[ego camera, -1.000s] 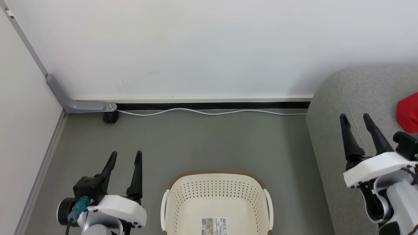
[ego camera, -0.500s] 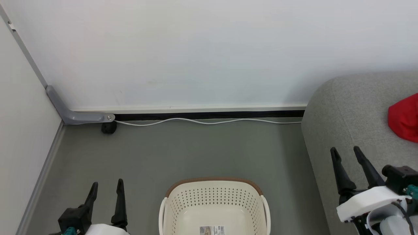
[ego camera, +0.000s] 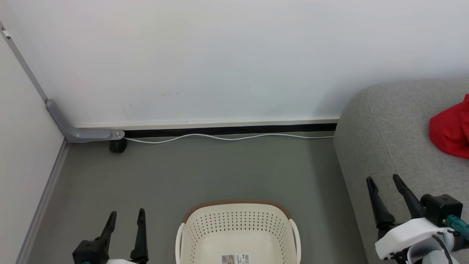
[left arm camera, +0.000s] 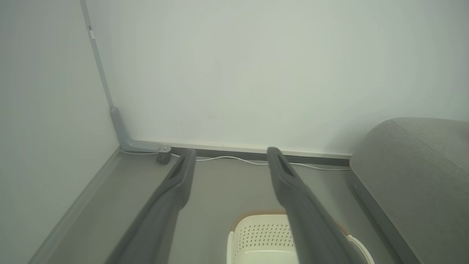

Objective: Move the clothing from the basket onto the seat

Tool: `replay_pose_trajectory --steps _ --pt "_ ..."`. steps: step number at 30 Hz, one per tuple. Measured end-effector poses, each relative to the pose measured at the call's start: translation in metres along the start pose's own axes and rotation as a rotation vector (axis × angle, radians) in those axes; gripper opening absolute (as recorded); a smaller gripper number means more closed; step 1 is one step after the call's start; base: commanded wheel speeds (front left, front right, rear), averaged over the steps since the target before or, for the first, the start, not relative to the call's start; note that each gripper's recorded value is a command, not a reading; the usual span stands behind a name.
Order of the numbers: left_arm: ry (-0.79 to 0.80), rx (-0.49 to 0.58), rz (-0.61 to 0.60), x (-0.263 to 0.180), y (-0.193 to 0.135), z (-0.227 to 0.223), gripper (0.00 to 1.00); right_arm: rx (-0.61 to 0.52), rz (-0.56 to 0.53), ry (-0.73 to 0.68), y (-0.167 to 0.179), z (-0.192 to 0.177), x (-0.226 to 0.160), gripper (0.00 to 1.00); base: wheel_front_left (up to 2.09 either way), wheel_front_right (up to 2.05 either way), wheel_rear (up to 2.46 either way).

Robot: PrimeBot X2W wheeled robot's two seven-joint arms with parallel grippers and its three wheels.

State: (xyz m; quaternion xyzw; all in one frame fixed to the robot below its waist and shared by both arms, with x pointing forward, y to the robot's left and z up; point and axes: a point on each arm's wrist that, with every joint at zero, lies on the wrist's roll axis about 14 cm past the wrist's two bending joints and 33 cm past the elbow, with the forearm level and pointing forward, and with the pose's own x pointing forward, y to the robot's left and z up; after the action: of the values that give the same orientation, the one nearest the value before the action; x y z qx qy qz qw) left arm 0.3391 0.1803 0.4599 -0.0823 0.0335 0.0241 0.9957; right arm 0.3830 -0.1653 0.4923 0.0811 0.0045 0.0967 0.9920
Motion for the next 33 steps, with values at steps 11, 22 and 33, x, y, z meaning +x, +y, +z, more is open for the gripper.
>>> replay_pose_trajectory --steps 11,22,33 --pt "0.03 -0.008 -0.021 -0.002 -0.006 -0.009 0.0 0.007 -0.019 0.034 -0.002 -0.013 -0.005 0.0 0.0 0.0 0.0" --pt "0.122 -0.091 0.013 -0.013 -0.002 -0.034 0.0 0.11 -0.063 0.113 -0.002 -0.041 -0.02 0.0 0.0 0.0 0.0" --pt "0.144 -0.222 0.046 -0.011 0.003 -0.036 0.0 0.24 -0.114 0.106 -0.009 -0.039 -0.019 0.0 0.0 0.0 0.0"
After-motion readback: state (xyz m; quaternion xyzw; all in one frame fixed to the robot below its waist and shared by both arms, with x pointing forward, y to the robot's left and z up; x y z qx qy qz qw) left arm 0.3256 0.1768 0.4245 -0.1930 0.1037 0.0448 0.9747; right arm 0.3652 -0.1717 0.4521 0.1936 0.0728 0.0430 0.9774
